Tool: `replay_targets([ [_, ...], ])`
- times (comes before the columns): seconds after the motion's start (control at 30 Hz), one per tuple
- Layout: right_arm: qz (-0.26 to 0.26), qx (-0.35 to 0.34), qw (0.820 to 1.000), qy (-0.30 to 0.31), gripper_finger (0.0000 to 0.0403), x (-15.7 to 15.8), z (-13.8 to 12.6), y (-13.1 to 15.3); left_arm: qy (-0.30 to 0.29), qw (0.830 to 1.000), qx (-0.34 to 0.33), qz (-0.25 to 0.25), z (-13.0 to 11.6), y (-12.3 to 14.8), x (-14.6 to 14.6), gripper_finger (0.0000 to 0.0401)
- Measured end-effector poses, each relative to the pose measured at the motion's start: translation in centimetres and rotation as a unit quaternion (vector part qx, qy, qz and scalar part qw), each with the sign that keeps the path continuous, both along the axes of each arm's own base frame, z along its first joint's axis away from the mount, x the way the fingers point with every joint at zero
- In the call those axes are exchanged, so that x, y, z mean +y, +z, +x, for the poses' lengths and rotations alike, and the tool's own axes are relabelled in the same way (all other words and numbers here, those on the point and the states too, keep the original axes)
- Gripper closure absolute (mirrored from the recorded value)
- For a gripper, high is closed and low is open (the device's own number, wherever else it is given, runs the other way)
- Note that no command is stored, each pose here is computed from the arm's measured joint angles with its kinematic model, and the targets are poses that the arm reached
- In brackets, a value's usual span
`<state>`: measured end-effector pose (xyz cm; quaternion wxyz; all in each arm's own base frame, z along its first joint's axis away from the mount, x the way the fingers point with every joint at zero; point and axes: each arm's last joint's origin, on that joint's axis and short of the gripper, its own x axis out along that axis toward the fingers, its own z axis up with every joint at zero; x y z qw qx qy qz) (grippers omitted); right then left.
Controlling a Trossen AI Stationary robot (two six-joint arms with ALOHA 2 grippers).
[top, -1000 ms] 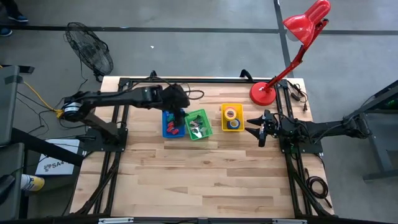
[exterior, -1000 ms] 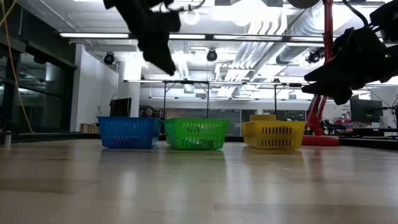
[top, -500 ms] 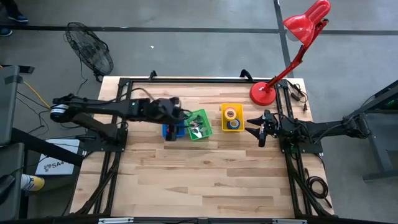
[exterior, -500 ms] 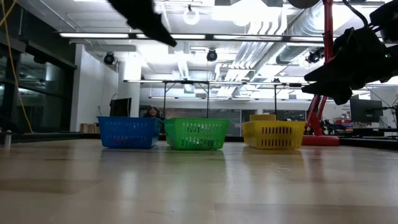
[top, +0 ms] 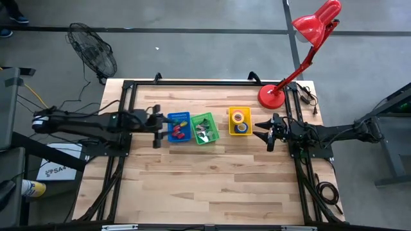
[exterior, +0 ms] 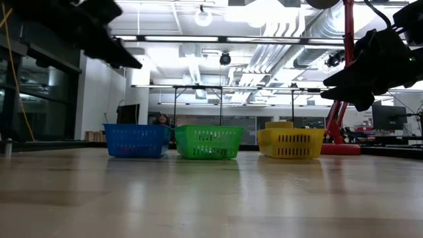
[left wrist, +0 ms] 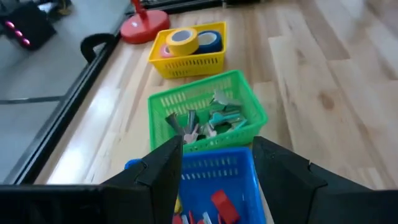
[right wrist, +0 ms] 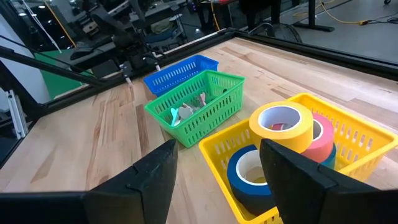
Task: Pick and place Stapler, Stapler remover, tape
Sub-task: Return to Home Position
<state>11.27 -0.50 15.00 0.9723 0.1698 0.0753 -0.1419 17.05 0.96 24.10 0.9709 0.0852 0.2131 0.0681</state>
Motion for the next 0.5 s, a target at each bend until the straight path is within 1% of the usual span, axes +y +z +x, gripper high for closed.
replay_targets([
  [0.13,0.000,0.000,1.000,0.000,0.0182,0.0,0.0,0.0,0.003,1.000,-0.030,0.002,-2.3,-1.0,-0.1,0.0211],
  [0.23,0.000,0.000,1.000,0.000,0.0182,0.0,0.0,0.0,0.005,0.999,-0.045,0.003,-3.8,-2.2,-0.1,0.0211],
  [0.37,0.000,0.000,1.000,0.000,0.0182,0.0,0.0,0.0,0.028,0.997,-0.074,0.005,-5.5,-3.8,0.0,0.0211],
  [0.5,0.000,0.000,1.000,0.000,0.0182,0.0,0.0,0.0,0.049,0.993,-0.111,0.003,-6.6,-4.6,0.0,0.0211],
])
